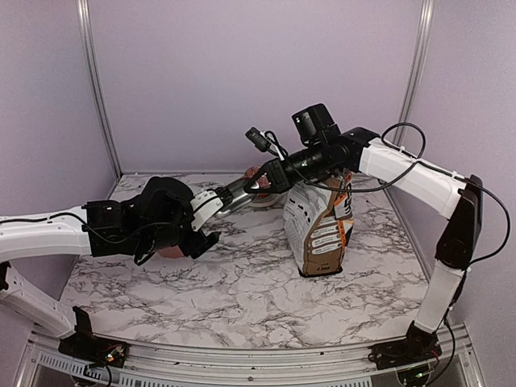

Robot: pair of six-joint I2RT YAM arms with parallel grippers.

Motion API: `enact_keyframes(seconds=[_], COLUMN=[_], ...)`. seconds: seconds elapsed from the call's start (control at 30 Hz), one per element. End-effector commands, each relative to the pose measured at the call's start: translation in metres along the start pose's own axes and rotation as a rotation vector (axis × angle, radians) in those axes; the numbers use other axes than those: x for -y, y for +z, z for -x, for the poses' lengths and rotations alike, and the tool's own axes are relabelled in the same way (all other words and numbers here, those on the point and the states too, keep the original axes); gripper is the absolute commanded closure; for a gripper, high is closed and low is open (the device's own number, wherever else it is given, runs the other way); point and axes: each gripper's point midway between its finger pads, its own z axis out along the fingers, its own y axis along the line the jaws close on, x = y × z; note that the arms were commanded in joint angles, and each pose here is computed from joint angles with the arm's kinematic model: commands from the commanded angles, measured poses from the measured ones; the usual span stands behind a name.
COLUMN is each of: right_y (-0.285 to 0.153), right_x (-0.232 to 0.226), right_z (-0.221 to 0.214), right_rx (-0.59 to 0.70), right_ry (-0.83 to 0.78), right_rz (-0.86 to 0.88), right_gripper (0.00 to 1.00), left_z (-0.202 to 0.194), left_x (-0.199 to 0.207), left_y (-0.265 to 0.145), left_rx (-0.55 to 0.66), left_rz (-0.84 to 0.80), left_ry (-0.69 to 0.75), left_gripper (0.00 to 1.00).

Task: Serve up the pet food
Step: Pass from the left arm to the right, then pass from the right arm to the left

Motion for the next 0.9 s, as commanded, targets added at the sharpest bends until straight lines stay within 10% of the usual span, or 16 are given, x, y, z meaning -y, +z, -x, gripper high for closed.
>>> enact_keyframes(seconds=[0.0, 0.87], right_y=[-0.028, -0.119], right_x=[-0.034, -0.077], right_z=[0.040, 0.058], right_rx=[0.131, 0.453], right_ry=[-0.140, -0.466], right_rz=[0.016, 0.109], right_gripper=[1.00, 1.00], left_z=[0.022, 0.126], left_x=[-0.005, -0.041], left_y=[-0.032, -0.143], left_rx=[0.094, 0.651], left_rz=[-0.089, -0.635], left_ry=[-0.078, -0.474], left_gripper=[0.17, 0.31])
